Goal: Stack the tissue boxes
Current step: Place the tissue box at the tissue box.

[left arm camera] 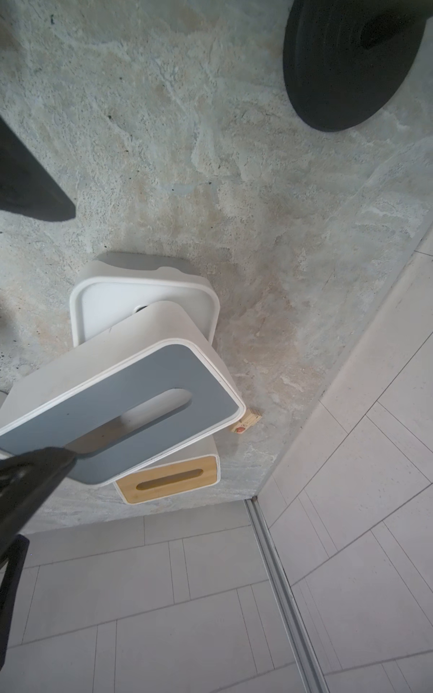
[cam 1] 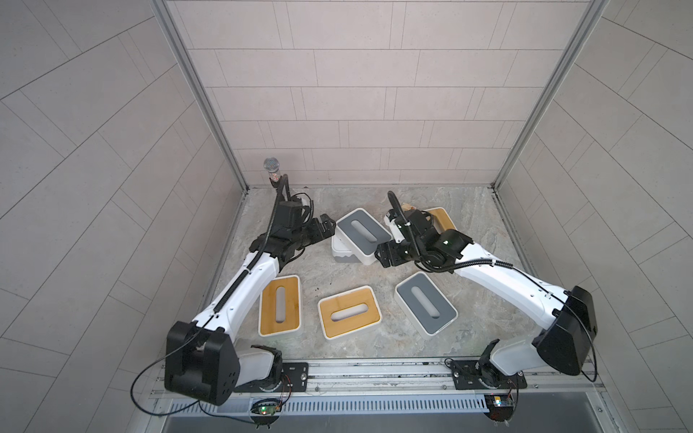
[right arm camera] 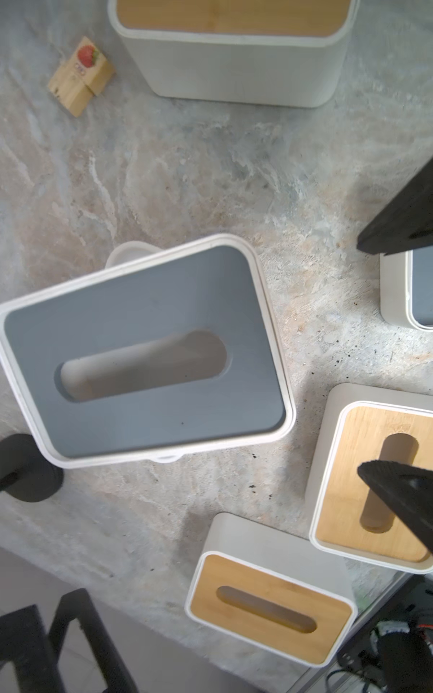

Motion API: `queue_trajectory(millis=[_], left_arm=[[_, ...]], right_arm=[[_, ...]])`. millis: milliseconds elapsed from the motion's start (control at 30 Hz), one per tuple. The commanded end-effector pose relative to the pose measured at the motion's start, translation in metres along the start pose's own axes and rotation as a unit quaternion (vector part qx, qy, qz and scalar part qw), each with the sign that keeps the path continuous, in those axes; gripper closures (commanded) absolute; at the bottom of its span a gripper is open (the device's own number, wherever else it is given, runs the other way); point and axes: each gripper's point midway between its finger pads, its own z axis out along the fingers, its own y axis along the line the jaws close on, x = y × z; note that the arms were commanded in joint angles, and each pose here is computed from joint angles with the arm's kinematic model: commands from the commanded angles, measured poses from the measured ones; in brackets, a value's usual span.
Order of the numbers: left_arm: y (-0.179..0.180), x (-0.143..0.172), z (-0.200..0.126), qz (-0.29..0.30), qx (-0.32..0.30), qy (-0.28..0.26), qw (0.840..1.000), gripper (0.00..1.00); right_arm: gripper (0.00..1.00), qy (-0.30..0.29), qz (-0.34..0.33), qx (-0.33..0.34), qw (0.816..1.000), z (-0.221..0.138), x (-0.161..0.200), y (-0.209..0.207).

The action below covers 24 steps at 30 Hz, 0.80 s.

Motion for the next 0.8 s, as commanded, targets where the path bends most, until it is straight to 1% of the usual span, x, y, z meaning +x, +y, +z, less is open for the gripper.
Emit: queue_trajectory(millis=[0, 67, 233, 400, 467, 567, 667, 767], left_arm=[[-0.011, -0.022, 0.011, 0.026, -0.001, -0.030, 0.999, 0.00], [-0.013, -0.025, 0.023, 0.029, 0.001, -0.022, 0.999, 0.00], [-0.029, -0.030, 0.048, 0.052, 0.029, -0.003, 0.998, 0.00], [-0.039, -0.036, 0.076, 0.046, 0.049, 0.013, 0.998, 0.00], [-0.043, -0.033, 0.086, 0.050, 0.057, 0.033, 0.997, 0.00], [-0.042, -0.028, 0.095, 0.051, 0.054, 0.048, 0.996, 0.00], [-0.049, -0.020, 0.102, 0.054, 0.075, 0.071, 0.993, 0.00], [-0.051, -0.013, 0.106, 0.058, 0.073, 0.090, 0.992, 0.00]], right_arm=[[0.10, -0.051, 0.073, -0.055, 0.995, -0.003, -0.013, 0.006], [0.10, -0.045, 0.097, -0.069, 0.992, 0.003, -0.008, 0.002], [0.09, -0.051, 0.129, -0.097, 0.986, 0.015, -0.005, 0.004], [0.08, -0.052, 0.157, -0.124, 0.978, 0.032, -0.009, 0.010], [0.08, -0.046, 0.174, -0.127, 0.975, 0.038, -0.010, 0.010], [0.08, -0.038, 0.183, -0.127, 0.974, 0.046, -0.009, 0.009], [0.08, -0.032, 0.190, -0.123, 0.974, 0.052, -0.005, 0.007], [0.08, -0.029, 0.196, -0.128, 0.972, 0.057, -0.005, 0.007]])
